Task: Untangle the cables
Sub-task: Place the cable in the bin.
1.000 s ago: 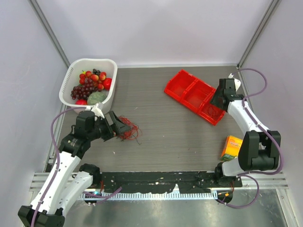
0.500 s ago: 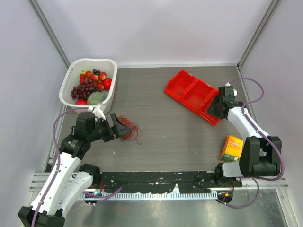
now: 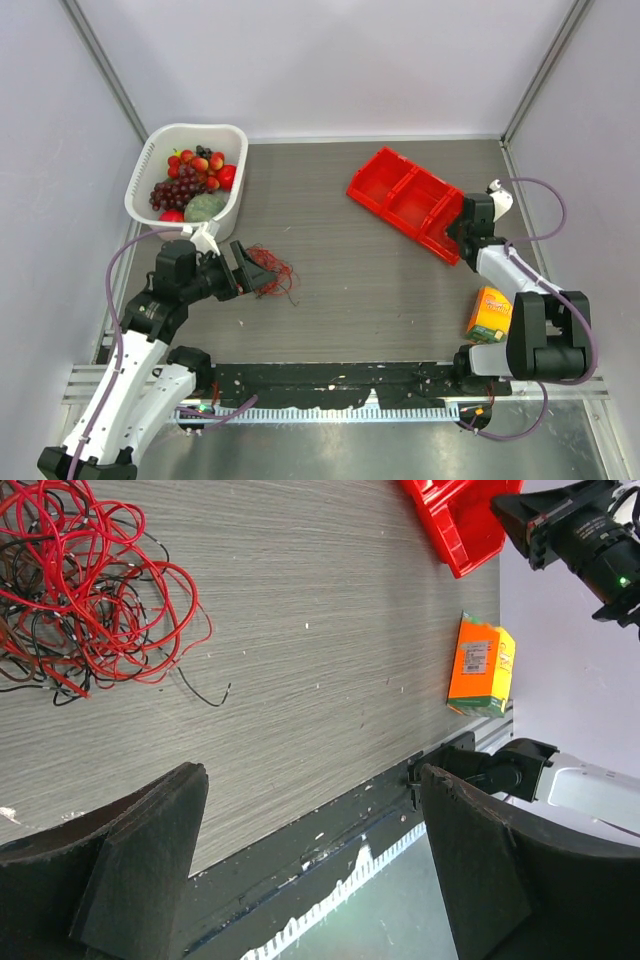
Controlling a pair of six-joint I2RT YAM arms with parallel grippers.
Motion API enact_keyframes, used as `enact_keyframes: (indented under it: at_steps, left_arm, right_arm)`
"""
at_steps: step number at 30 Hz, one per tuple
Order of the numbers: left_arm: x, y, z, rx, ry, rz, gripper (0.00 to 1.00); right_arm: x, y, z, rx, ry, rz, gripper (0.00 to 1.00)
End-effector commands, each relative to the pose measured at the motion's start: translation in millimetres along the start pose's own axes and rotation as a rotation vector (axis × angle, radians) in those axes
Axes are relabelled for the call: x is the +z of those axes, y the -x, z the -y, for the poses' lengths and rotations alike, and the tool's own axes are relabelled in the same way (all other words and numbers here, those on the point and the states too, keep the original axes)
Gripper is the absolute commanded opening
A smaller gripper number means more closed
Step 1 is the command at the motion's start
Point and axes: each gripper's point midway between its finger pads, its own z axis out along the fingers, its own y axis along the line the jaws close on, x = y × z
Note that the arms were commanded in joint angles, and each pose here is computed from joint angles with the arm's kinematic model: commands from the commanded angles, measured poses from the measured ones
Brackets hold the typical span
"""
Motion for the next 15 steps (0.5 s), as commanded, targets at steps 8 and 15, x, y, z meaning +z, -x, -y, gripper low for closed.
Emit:
enact_keyframes:
  at_steps: [8, 15]
  left_arm:
    - [-7, 4, 4, 0.022, -0.016, 0.043, 0.91]
    - [-9, 4, 7, 0.023, -0.025, 0.035, 0.91]
  right_arm:
    - [46, 44, -7, 0.086, -0.023, 0.250, 0.01]
    - [65, 21, -6, 0.044, -0.075, 0.097, 0.01]
